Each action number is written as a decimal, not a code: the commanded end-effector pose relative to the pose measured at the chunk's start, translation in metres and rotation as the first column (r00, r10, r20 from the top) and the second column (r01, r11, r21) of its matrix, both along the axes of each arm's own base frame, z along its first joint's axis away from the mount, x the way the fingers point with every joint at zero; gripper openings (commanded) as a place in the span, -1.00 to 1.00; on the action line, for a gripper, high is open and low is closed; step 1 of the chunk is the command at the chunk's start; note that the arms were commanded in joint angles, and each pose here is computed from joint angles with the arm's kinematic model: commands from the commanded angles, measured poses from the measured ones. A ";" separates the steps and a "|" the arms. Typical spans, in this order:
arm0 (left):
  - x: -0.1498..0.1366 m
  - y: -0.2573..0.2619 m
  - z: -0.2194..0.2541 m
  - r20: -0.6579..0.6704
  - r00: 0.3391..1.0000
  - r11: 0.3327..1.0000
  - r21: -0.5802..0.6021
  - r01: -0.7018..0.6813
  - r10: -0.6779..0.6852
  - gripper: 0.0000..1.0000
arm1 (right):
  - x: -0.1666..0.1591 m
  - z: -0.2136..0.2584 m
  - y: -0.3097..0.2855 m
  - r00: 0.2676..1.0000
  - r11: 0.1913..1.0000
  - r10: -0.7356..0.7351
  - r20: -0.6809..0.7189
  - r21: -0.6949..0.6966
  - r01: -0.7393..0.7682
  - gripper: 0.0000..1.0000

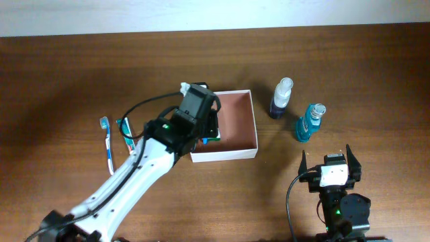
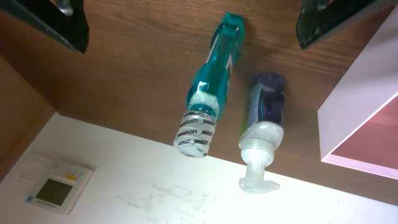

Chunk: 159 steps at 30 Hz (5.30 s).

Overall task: Pack container
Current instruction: 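Carry the blue razor right over the pink box, then lower the razor into the box beside the soap packet, then open the left gripper and withdraw it left over the toothpaste tube, then lower the left gripper and grasp the teal toothpaste tube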

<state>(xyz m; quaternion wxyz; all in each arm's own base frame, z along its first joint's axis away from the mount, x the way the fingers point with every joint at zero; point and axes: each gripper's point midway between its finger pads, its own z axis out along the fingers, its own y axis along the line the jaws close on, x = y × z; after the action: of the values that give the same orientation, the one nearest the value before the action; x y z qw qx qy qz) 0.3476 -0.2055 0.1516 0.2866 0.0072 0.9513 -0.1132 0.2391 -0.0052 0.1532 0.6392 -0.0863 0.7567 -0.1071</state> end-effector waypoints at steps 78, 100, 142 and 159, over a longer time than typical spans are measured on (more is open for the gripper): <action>0.017 0.133 0.034 -0.046 0.956 0.929 0.254 -0.269 0.289 -0.12 | 0.000 -0.002 -0.003 1.000 1.000 -0.014 0.003 -0.001 0.014 0.97; -0.008 0.246 -0.009 -0.182 0.806 0.813 0.295 -0.501 0.563 -0.12 | 0.000 -0.002 -0.003 1.000 1.000 -0.014 0.003 -0.001 0.014 0.96; 0.005 0.256 -0.137 -0.177 0.714 0.735 0.176 -0.654 0.678 0.06 | 0.000 -0.001 -0.003 1.000 1.000 -0.014 0.003 -0.001 0.014 0.97; 0.013 0.245 -0.159 -0.228 0.716 0.749 0.129 -0.650 0.660 -0.07 | 0.000 -0.002 -0.003 1.000 1.000 -0.014 0.003 -0.001 0.014 0.97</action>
<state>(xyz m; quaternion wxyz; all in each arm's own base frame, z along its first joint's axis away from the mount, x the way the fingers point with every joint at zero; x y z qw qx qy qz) 0.3652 0.0423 0.0018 0.1988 -0.3359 0.9204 0.0234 0.2391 -0.0052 0.1532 0.6391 -0.0862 0.7567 -0.1073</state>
